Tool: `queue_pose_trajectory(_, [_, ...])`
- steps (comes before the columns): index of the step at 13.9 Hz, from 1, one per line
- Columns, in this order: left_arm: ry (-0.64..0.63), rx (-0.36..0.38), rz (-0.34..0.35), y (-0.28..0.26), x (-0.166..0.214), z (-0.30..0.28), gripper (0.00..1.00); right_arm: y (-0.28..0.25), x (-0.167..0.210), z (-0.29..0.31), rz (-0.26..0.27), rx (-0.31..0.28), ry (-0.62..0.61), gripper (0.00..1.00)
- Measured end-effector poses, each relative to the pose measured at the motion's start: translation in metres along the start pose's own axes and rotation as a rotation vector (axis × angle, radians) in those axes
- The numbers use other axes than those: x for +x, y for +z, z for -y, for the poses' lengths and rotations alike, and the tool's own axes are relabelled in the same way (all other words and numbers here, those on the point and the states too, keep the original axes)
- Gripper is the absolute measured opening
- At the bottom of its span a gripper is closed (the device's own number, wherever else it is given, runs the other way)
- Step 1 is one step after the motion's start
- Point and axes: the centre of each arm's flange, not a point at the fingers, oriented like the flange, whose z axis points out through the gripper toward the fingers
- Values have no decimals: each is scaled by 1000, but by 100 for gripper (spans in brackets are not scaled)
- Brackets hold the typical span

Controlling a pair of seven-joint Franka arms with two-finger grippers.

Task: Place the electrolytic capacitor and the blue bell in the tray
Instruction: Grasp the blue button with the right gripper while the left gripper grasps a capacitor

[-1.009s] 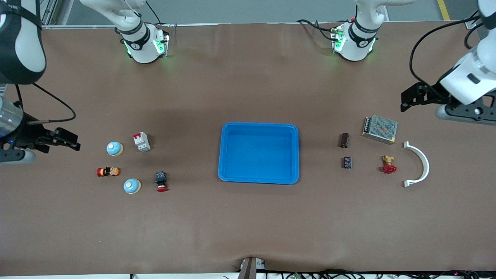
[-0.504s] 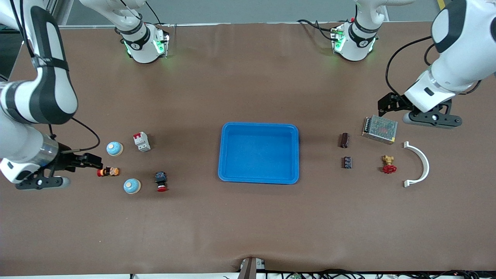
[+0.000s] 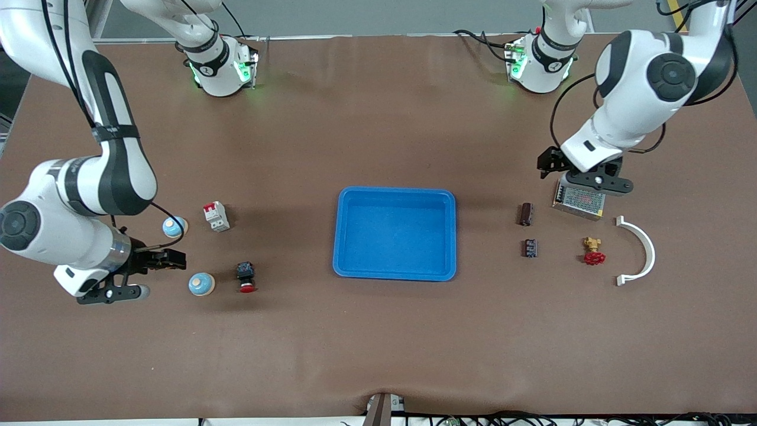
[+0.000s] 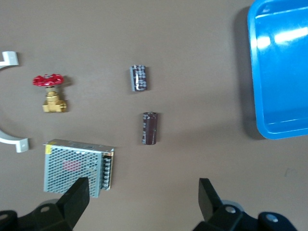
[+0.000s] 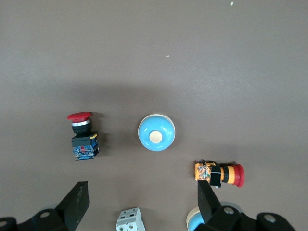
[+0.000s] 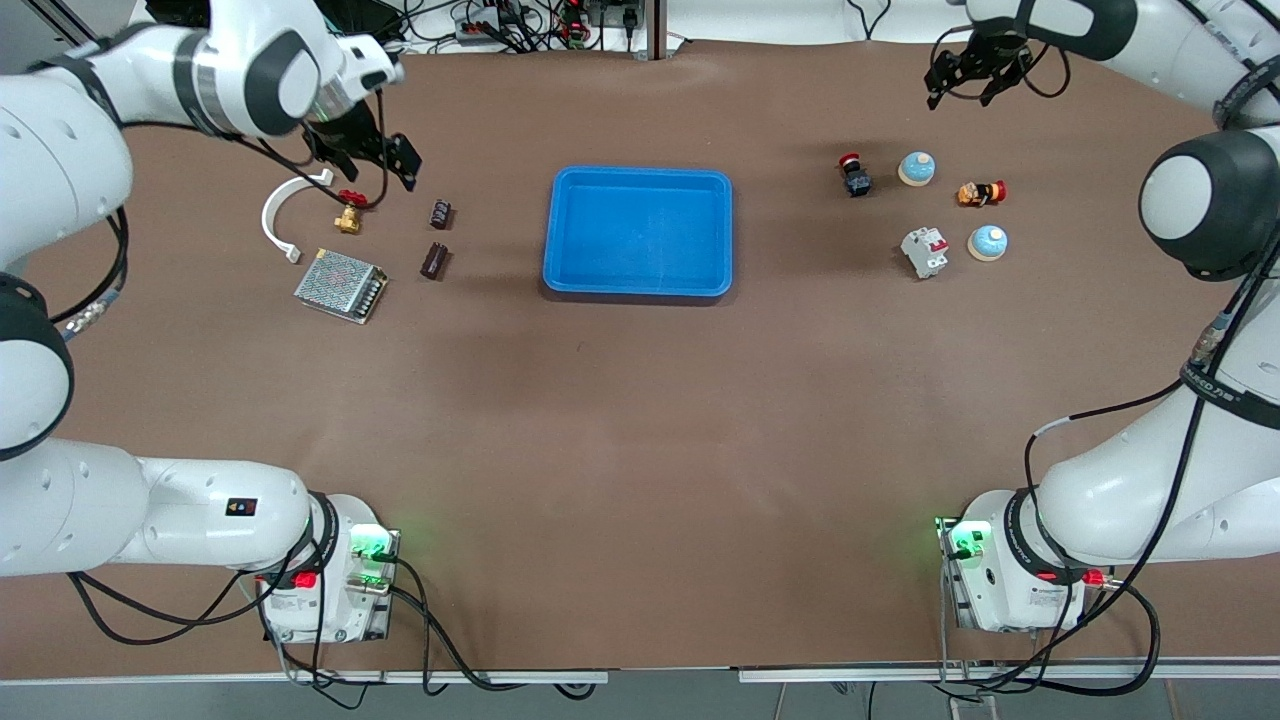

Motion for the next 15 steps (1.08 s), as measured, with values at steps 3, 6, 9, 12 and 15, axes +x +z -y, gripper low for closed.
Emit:
queue_pose_trajectory(3, [13,3,-20,24,-9,-6,100,26,2,-2,20,1,2,100])
queue_pose_trajectory(6, [12,1,-34,46,-14,-5,100,44,5,-4,19,-1,-9,100])
queue_pose_trajectory(9, [7,-3,-27,67,-19,-3,100,63,5,-6,8,-2,-15,100])
queue_pose_trajectory(12, [5,-7,-29,84,-20,-2,100,89,6,-7,-1,-4,-21,100])
queue_pose_trajectory(15, [3,-12,-43,104,-24,-1,100,109,8,-7,-14,-5,-32,100])
